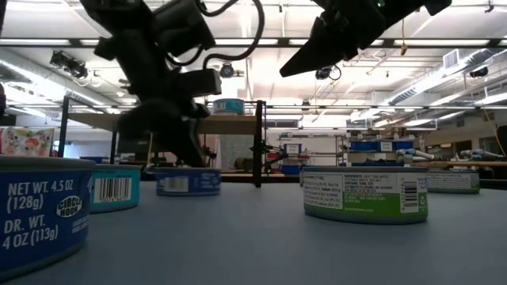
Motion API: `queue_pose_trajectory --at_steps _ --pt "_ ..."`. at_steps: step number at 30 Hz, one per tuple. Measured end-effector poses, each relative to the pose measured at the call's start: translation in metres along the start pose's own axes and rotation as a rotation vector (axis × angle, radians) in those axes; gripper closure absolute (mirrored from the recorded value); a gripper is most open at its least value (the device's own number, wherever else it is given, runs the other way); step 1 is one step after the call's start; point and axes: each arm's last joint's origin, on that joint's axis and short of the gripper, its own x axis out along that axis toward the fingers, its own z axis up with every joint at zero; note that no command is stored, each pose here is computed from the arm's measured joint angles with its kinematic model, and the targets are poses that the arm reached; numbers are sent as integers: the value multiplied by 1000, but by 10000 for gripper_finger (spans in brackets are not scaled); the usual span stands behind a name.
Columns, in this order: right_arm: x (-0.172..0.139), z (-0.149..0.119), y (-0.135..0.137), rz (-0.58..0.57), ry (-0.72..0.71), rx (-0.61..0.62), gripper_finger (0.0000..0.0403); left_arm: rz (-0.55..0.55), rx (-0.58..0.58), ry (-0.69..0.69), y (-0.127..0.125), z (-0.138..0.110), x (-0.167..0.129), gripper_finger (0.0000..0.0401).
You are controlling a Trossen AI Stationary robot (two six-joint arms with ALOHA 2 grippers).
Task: Stack canned seafood by type on shelf
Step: Stack the blue tuna can on top of blue tuna can on the shelf
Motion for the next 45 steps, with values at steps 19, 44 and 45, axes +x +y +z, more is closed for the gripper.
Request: queue_pose_trajectory --at_steps 19,44,45 --pt "0 -3 -1 -31 27 -11 399 -278 -26 -73 29 33 -26 394" --pt "0 -3 -1 -48 26 -11 399 -36 127 -50 -27 22 -20 260" --pt "0 -3 -1 -48 26 -11 399 -36 119 -44 -27 20 -20 260"
